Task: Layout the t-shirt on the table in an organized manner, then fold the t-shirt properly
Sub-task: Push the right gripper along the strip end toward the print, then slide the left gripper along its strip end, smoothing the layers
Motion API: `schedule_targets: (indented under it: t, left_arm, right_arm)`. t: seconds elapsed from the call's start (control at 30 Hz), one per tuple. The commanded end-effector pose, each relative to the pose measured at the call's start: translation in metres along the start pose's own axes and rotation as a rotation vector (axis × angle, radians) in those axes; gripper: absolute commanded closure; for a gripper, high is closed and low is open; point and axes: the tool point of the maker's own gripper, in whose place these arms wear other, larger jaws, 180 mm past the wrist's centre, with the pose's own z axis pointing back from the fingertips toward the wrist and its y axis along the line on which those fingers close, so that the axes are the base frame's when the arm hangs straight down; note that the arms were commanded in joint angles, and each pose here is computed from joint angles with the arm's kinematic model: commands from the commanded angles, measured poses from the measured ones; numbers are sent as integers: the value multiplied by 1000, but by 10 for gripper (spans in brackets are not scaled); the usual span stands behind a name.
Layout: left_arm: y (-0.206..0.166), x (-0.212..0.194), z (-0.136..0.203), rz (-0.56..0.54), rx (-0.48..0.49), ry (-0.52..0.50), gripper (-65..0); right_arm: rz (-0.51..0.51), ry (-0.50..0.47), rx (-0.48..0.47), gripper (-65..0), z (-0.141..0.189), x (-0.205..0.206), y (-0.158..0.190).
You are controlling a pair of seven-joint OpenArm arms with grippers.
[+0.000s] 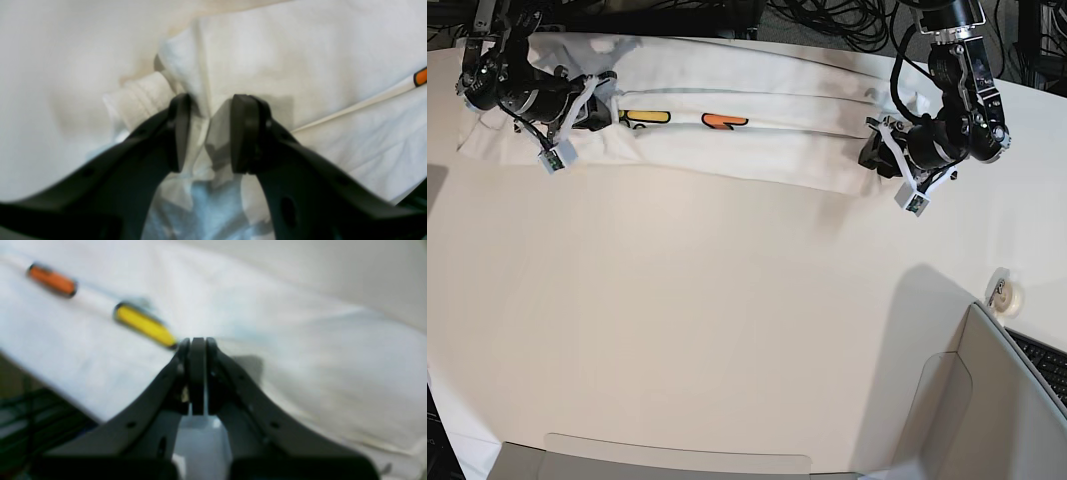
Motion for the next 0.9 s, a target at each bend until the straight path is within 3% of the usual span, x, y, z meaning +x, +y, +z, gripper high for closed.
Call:
schedule_targets:
  t: [0.0,0.2,0.4,0.7,0.87]
  left_arm:
    - [3,-13,0,-3,19,67,-211]
    - [3,-13,0,-3,19,67,-211]
    - [11,-3,4,-9,37,45,-214]
    - [50,5,31,53,137,-8,-217]
    - [49,2,30,54,134,-1,-276]
  right_arm:
    - [47,-35,19,0,7,11,2]
    - [101,-121,135,0,26,35,26]
    - [95,-147,148,0,26,41,28]
    - [52,-198,44,0,45,47,-4]
    - [42,-206,27,0,48,48,-9]
